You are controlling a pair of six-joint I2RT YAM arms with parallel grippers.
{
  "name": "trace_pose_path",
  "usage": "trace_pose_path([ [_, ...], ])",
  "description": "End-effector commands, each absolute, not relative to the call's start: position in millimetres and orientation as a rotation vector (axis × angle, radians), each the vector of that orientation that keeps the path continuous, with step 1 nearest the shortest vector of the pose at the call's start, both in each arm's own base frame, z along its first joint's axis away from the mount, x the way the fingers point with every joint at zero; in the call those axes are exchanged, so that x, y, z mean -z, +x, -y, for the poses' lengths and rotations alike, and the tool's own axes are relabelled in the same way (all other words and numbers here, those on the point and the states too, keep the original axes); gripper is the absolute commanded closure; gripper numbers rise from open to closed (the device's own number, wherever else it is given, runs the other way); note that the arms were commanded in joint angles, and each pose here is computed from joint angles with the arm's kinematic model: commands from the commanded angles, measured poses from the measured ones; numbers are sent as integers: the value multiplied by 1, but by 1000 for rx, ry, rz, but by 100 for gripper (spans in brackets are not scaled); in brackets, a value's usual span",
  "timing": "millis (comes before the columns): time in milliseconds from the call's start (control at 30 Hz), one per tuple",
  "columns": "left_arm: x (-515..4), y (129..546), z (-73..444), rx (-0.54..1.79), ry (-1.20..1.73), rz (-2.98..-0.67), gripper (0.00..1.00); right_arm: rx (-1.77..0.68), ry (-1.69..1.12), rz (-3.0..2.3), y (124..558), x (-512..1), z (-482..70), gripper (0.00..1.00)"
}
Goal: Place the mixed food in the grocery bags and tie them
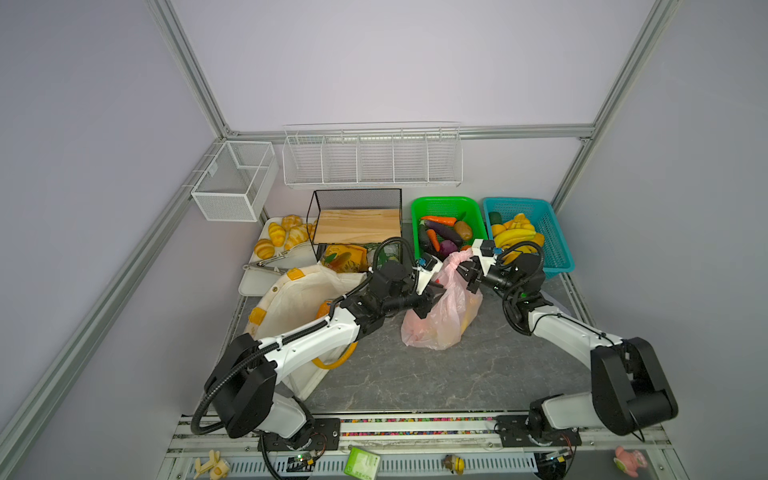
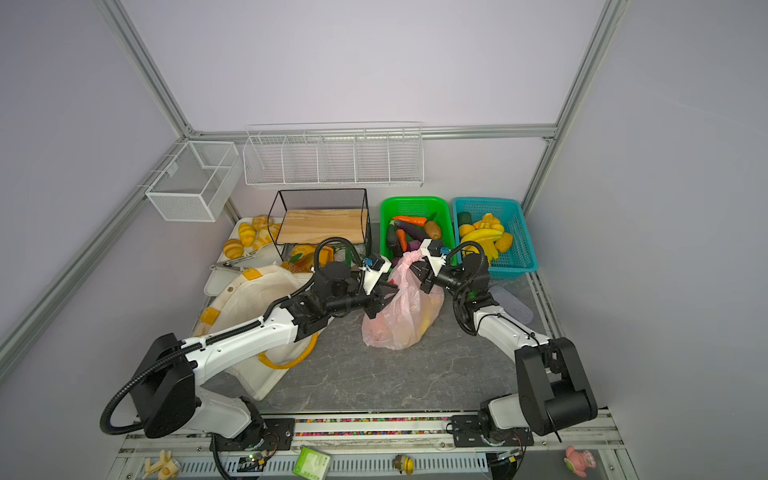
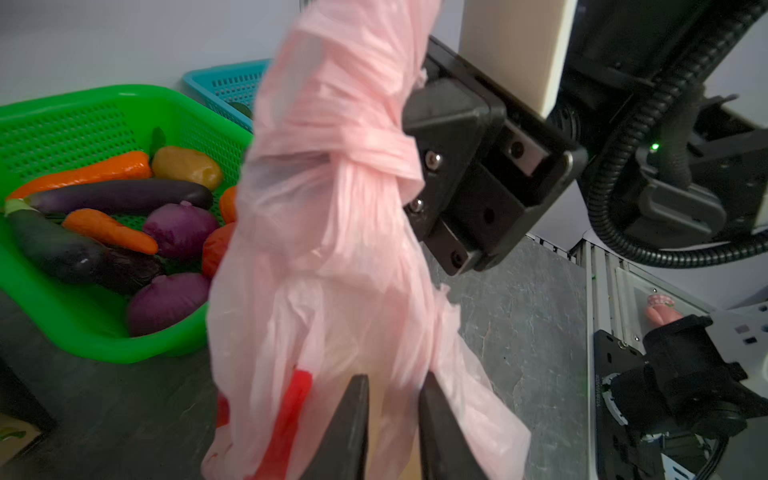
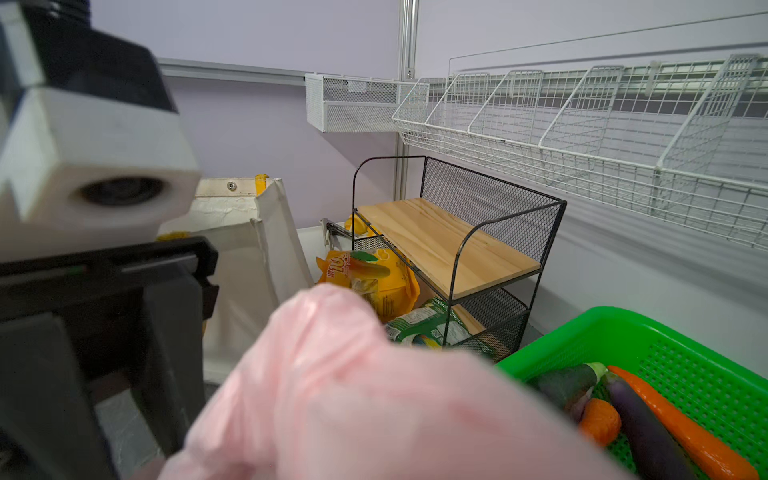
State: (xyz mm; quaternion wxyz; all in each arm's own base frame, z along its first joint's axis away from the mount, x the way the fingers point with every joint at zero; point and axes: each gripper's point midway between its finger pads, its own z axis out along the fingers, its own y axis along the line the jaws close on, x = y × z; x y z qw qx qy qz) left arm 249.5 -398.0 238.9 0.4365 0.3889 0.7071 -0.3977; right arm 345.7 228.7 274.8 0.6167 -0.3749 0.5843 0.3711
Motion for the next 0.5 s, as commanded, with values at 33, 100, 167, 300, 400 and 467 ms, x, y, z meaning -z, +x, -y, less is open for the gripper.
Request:
trace_pose_path([
  [33,-267,239,432,1087,955,-1657,78,-915,-871,-1313,341,-290,-234,93],
  [100,-270,239,439,1116,943,-1644,76,-934,-886,-1322,339,-288,-234,94],
  [167,-269,241,439,1115,925,-1644,73,-947,-905,-1331,333,-283,-233,93],
  [300,-266,241,432,1078,931,-1643,62,-947,-906,-1350,330,-274,-232,93],
  [400,-264,236,424,1055,960,-1633,52,-975,-891,-1332,328,-276,-233,94],
  [467,-267,234,416,1043,974,-1625,46,-992,-893,-1320,327,-277,-234,93],
])
